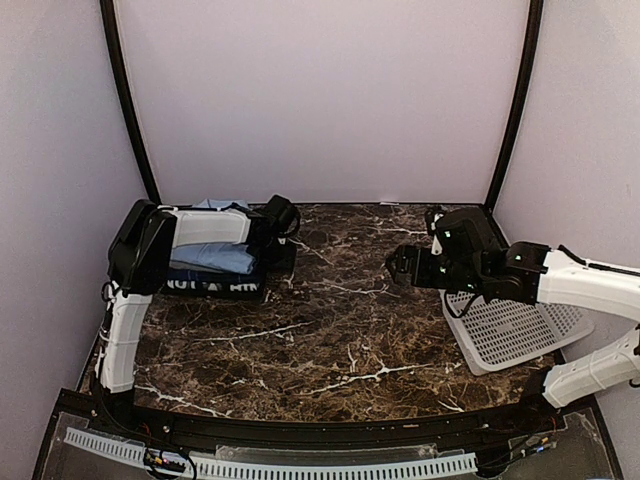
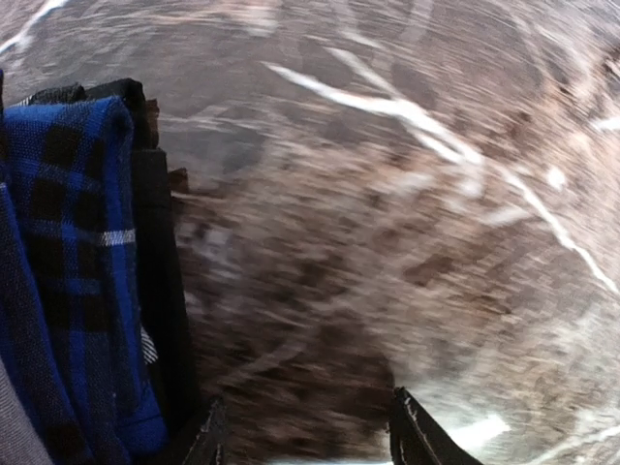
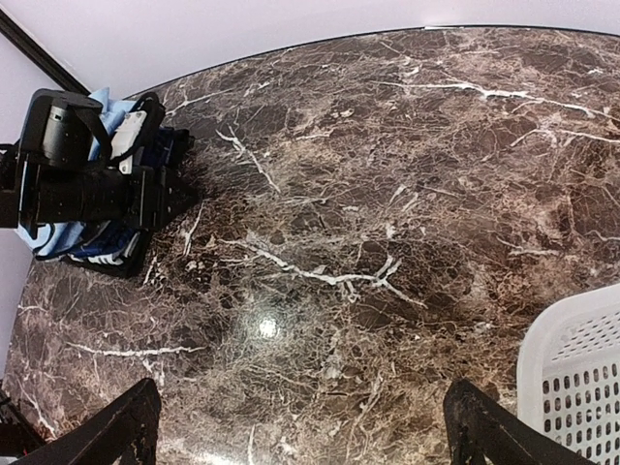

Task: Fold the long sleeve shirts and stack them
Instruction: Move the square-folded shirt to the corner of the board.

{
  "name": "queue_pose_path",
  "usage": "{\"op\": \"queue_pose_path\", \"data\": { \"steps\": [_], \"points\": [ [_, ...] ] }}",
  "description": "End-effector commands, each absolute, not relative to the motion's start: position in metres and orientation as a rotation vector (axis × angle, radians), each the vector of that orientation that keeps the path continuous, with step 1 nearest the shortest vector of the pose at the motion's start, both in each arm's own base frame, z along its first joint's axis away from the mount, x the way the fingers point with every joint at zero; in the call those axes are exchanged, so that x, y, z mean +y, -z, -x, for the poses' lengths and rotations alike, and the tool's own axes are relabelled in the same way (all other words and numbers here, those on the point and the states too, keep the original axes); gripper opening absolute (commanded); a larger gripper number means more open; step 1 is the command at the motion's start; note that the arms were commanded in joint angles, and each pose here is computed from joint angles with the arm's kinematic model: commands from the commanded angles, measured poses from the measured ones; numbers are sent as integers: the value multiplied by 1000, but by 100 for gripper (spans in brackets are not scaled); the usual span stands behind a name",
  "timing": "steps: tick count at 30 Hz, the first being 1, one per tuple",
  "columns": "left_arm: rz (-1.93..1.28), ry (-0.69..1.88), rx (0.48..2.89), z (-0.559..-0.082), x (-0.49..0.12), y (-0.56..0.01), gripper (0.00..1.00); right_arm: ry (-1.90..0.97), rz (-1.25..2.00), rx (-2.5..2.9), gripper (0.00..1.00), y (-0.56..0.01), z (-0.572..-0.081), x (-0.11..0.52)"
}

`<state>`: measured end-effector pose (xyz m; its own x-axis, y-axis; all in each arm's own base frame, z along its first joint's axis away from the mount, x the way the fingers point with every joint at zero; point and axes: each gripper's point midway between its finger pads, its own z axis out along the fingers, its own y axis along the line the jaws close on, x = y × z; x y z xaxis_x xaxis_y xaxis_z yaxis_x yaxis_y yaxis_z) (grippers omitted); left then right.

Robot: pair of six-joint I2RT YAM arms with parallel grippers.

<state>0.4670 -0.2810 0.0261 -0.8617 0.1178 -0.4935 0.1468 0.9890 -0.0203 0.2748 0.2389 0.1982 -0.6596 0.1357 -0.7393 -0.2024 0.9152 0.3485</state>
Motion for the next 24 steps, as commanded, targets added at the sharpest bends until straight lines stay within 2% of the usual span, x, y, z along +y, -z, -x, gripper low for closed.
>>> {"op": "queue_pose_path", "data": {
  "steps": [1,13,19,24],
  "points": [
    [-142,-48,2704,-467,-217,-12,55,-549,44,2207,99,-204,-281,245],
    [-10,-107,2732,-476,-136,-11,55,-539,59,2230,99,-194,-281,247],
    [6,-144,2732,-475,-122,-19,55,-526,58,2241,99,-190,-281,246],
    [-8,-75,2714,-475,-132,-39,55,-521,58,2248,99,-189,-281,246]
  ]
}}
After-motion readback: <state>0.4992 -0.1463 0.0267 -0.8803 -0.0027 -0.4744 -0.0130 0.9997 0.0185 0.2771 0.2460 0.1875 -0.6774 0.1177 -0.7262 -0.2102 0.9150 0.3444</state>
